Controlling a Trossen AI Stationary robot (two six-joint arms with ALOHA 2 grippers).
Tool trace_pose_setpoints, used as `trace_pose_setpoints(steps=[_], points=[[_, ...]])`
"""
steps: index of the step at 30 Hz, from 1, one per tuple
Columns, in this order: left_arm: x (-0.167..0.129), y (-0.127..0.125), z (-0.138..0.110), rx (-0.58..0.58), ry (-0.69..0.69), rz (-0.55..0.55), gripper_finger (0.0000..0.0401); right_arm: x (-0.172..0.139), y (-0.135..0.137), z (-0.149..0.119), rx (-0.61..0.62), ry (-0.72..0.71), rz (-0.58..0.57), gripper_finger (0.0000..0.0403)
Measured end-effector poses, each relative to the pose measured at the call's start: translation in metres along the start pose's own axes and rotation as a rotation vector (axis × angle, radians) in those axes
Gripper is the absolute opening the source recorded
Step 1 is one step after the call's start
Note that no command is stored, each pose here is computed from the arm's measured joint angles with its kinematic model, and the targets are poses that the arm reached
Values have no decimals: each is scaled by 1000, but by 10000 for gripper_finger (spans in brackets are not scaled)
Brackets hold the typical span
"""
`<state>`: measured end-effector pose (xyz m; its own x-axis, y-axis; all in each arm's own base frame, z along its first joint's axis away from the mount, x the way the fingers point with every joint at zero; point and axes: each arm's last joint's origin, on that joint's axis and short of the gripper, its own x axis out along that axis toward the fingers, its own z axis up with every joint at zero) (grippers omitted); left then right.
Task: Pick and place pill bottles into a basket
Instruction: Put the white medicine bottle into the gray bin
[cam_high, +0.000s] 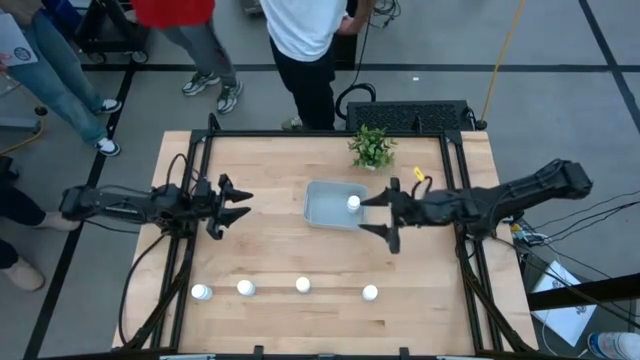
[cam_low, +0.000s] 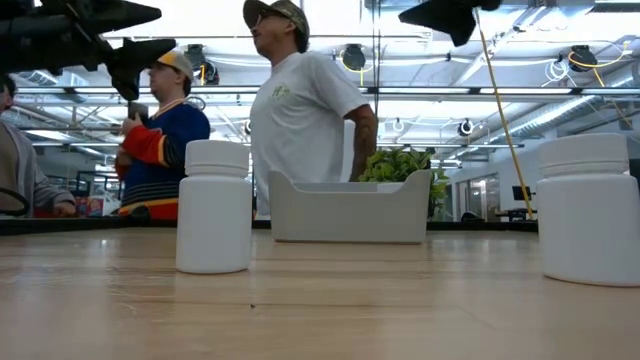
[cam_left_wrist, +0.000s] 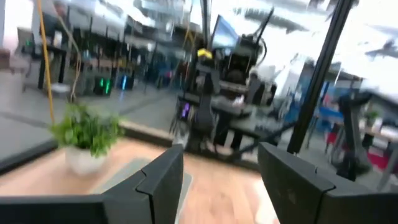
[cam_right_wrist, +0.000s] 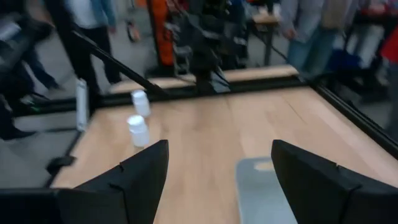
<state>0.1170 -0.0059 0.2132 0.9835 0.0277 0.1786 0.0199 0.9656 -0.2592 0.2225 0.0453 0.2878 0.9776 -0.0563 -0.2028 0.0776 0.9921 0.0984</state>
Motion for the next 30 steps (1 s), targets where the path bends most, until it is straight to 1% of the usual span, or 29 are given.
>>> trace_pose_setpoints(steps=[4,6,8,10,14,19,21,25,30], points=[[5,-8,20,32,146,58,225,-10,3,-12,14,-55,43,279],[6,-11,26,51,236,115,242,-15,3,-14,19,-68,57,279],[10,-14,34,51,293,172,262,-20,4,-14,21,-79,71,279],[14,-17,38,43,375,205,283,-23,6,-14,18,-87,83,279],[27,-25,36,-10,561,223,309,-28,11,-11,-4,-107,115,279],[44,-37,26,-17,746,258,314,-33,19,-8,-43,-156,160,279],[51,-45,26,-32,774,252,314,-35,22,-3,-59,-204,179,279],[56,-62,25,-51,884,222,315,-38,26,4,-78,-291,199,279],[56,-86,21,-114,975,249,315,-39,28,4,-93,-297,211,279]])
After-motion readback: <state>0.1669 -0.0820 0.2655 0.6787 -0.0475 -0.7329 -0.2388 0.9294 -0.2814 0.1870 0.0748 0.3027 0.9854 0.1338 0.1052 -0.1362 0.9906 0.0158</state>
